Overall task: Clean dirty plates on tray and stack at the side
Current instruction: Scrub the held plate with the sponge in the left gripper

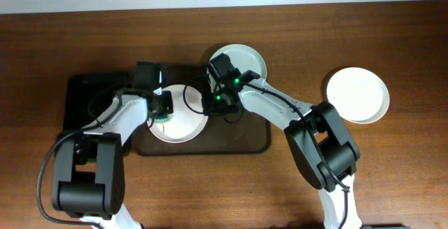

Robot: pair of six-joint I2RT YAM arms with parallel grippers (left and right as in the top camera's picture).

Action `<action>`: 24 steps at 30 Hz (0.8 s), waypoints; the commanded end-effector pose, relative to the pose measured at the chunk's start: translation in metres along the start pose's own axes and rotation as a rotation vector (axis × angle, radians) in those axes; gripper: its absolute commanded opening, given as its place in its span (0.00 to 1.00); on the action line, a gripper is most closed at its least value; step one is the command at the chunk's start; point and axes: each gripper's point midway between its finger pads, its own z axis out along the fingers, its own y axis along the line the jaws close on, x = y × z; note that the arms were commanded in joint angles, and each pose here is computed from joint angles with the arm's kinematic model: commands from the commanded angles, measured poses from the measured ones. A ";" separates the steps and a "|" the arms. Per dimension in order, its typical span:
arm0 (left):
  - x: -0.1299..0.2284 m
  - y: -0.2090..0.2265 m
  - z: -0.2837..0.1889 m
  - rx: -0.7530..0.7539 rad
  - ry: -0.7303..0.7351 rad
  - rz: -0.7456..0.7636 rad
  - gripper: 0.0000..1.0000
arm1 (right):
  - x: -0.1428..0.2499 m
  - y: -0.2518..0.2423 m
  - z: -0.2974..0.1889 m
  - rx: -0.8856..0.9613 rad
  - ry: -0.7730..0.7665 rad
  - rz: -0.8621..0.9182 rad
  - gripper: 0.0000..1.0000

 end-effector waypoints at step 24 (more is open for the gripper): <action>0.042 0.048 0.023 -0.251 0.011 -0.208 0.00 | -0.001 0.001 0.000 -0.013 0.003 -0.017 0.04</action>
